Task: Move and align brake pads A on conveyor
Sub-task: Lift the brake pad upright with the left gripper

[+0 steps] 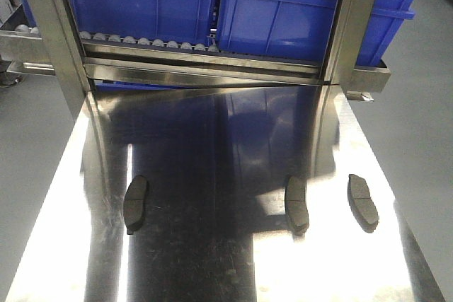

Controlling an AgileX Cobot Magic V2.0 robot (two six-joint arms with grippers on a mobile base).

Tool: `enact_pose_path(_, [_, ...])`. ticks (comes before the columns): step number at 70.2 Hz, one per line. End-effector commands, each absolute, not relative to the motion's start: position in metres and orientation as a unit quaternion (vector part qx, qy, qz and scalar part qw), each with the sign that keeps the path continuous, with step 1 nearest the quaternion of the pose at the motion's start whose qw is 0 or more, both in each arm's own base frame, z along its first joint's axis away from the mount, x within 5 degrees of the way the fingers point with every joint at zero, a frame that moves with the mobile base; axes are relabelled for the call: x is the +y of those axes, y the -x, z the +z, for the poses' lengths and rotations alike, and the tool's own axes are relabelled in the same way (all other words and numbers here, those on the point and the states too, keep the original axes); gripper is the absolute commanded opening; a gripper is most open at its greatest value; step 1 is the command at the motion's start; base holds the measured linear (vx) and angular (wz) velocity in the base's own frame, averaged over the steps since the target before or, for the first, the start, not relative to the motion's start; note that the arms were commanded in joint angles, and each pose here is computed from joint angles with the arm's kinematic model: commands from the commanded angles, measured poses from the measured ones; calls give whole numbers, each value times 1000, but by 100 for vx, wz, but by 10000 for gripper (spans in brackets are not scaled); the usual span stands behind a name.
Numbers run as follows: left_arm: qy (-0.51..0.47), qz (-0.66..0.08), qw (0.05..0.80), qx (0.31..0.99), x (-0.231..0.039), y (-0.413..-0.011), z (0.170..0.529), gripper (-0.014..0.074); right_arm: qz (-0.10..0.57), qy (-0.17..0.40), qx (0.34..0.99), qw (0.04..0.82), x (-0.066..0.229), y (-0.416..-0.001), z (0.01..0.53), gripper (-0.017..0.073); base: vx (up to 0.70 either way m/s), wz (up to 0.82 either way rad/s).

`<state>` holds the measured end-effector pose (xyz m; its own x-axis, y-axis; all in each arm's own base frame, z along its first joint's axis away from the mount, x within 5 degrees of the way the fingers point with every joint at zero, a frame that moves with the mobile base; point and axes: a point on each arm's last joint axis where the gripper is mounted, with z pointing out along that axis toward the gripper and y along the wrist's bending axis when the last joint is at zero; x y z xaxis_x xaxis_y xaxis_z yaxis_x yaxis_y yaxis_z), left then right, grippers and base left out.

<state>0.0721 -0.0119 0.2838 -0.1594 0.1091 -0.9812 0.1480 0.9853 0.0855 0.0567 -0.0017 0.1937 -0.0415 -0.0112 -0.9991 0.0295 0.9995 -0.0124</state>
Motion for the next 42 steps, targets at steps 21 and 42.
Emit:
enact_pose_path(21, [-66,-14,685,726,-10,-74,301,83,-19,-1,697,717,-2,-56,195,-4,0,0])
enact_pose_path(42, [-66,-14,685,726,-10,-74,301,83,-19,-1,697,717,-2,-56,195,-4,0,0])
